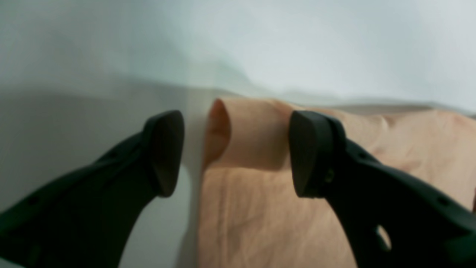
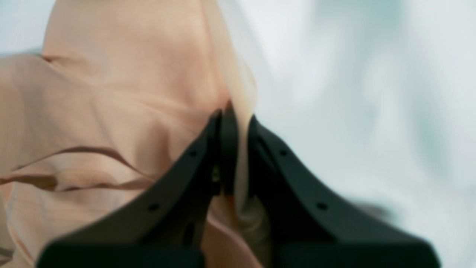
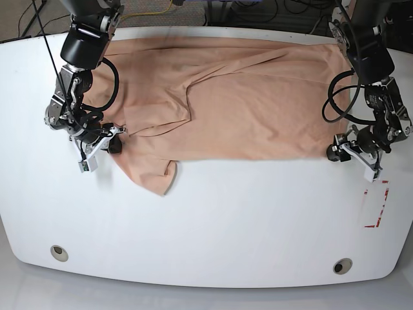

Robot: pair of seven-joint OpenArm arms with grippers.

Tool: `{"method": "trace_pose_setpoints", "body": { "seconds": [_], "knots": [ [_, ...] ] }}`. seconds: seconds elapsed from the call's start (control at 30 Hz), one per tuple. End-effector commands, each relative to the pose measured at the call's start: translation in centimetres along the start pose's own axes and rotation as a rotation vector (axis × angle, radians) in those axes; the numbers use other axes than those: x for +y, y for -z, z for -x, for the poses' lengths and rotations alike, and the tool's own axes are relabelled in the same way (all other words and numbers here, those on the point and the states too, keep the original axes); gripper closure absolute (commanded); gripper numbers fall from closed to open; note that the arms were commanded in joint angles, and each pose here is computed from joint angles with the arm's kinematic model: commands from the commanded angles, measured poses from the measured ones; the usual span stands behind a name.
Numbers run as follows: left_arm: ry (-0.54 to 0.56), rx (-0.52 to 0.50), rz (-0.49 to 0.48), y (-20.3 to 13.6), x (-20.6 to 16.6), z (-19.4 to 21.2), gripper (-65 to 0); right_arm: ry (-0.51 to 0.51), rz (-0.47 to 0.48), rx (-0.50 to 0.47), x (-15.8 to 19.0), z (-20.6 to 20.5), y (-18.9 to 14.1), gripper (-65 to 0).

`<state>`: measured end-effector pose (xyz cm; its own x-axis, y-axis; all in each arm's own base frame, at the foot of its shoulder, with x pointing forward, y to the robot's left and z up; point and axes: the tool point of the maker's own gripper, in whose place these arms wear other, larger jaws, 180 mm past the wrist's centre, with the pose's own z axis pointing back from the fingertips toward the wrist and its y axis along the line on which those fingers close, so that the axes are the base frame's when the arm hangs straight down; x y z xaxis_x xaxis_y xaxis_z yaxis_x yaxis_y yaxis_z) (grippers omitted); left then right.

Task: Layout the t-shirt on the table in an organized manner, then fold the t-shirt properly
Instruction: 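Grasp the shirt hem corners with both grippers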

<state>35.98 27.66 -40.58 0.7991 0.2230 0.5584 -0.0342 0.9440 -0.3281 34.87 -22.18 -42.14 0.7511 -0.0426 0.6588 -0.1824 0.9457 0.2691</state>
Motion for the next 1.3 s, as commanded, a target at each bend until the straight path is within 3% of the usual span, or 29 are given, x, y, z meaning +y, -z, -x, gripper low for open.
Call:
{"method": "trace_pose_setpoints", "body": {
  "seconds": [0.0,0.2,0.4,0.5,0.83,1.0,1.27],
  "knots": [
    [0.006,-0.029,-0.006,-0.6,0.5,-1.4,-40.3,-0.023,0.010,-0.040,-0.6,-1.8,-0.7,-2.7],
    [0.002,-0.023,-0.001,-0.4,0.3,-1.2,-36.3,-0.025,0.012,-0.038,-0.6,-1.6,-0.8,-2.7],
    [-0.003,-0.021,-0.006,-0.4,0.4,-1.2,-9.7,-0.054,0.021,-0.048,-0.3,-2.3,-1.4,-2.4],
    [-0.002,-0.023,-0.006,-0.5,0.4,-1.2,-2.4,-0.074,0.029,-0.045,-0.2,-2.7,-1.7,-2.2],
    [0.006,-0.042,-0.006,-0.7,0.3,-2.0,-1.0,-0.128,0.049,-0.060,0.1,-4.6,-2.8,-2.1],
    [0.069,-0.109,-0.022,-2.4,-0.4,-4.3,0.0,-0.167,0.070,-0.074,0.3,-5.9,-3.7,-2.1],
    [0.138,-0.118,-0.040,-4.1,-1.3,-5.7,0.0,-0.225,0.105,-0.059,0.6,-6.8,-5.3,-2.1]
  ]
}}
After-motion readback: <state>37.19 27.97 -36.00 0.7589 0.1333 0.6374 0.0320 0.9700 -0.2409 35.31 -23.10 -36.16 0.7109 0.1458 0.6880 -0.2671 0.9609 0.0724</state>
